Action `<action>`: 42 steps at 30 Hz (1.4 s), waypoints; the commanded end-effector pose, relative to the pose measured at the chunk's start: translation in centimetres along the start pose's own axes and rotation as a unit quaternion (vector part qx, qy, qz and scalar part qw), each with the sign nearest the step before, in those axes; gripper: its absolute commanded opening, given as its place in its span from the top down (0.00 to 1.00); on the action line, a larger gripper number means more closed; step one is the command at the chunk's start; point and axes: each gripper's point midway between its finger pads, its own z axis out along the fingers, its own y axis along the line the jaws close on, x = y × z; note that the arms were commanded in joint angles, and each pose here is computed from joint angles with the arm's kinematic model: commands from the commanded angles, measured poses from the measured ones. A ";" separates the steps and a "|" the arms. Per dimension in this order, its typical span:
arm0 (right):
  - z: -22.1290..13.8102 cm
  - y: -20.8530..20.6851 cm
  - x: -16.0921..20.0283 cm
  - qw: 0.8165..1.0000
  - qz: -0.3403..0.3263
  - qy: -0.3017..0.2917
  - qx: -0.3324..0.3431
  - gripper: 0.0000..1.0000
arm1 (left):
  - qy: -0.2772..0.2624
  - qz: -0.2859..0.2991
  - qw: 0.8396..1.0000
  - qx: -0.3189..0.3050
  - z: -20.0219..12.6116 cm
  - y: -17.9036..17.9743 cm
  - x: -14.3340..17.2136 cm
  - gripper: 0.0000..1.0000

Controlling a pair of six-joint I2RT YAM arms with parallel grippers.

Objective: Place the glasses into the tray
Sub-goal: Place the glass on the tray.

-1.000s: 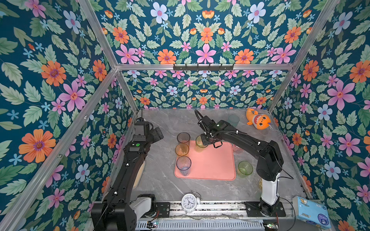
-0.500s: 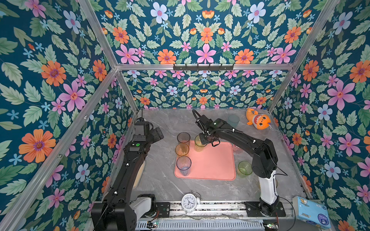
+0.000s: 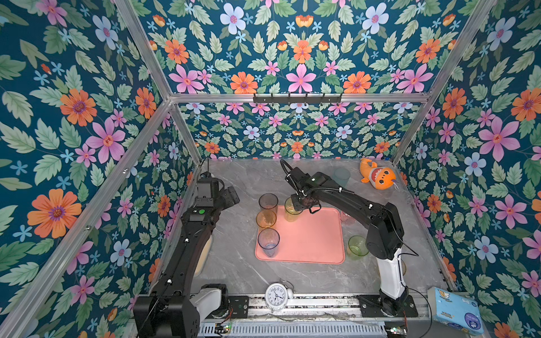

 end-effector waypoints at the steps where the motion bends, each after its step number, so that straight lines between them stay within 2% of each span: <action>1: -0.3 -0.6 0.2 1.000 0.000 0.003 0.015 1.00 | 0.004 0.004 1.000 -0.007 0.0 0.3 0.3 0.07; 9: -0.2 -0.1 0.1 1.000 0.004 0.007 0.003 0.91 | 0.006 0.005 1.000 -0.008 0.0 0.4 0.5 0.07; 22: 0.1 0.5 0.3 1.000 0.002 0.019 -0.006 0.85 | 0.005 0.006 1.000 -0.012 -0.1 0.7 0.7 0.07; 30: -0.3 0.0 0.0 1.000 0.000 0.015 0.007 0.76 | 0.007 0.006 1.000 -0.010 -0.1 0.6 0.8 0.07; 42: -1.3 -0.6 -0.7 1.000 0.004 0.010 0.017 0.74 | 0.008 0.007 1.000 -0.012 0.0 0.7 0.9 0.07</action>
